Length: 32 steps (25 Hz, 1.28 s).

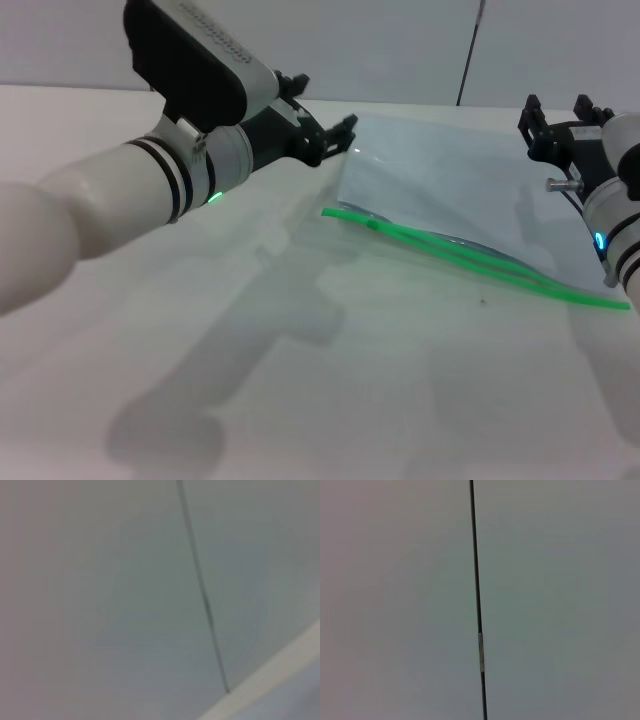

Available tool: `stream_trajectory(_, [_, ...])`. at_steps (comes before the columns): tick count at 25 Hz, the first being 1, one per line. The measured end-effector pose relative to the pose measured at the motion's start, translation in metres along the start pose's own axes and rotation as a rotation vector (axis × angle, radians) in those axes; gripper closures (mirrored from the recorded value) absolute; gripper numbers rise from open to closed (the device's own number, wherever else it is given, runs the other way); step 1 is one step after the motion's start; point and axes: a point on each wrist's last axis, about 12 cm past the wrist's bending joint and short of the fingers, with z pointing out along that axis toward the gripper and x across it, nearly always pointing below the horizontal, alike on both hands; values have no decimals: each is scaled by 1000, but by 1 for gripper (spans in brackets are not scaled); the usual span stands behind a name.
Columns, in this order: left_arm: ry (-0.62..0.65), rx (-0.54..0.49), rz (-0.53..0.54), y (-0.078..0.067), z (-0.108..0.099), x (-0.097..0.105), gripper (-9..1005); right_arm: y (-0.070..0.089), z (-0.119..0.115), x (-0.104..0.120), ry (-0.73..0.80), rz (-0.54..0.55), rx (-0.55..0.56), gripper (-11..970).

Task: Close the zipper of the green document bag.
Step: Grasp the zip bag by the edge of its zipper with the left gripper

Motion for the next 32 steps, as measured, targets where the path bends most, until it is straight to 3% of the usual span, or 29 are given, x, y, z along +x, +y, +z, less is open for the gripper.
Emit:
stream_trajectory(7, [144,158,185,5,-7,-13,235,0,0,0,1,-1,1,345])
stream_trajectory(11, [280,204,376,4,-4,-19,234,0,0,0,0,-2,1,345])
stream_trajectory(14, [317,211,448,3,0,-20,234,1,1,-1,-3,-3,-2,345])
stream_trajectory(20, [347,253,577,-16,3,-16,236,0,2,-1,-1,-6,-1,345])
stream_trajectory(32, [360,248,702,-27,14,-9,240,2,4,-3,-6,-10,-6,344])
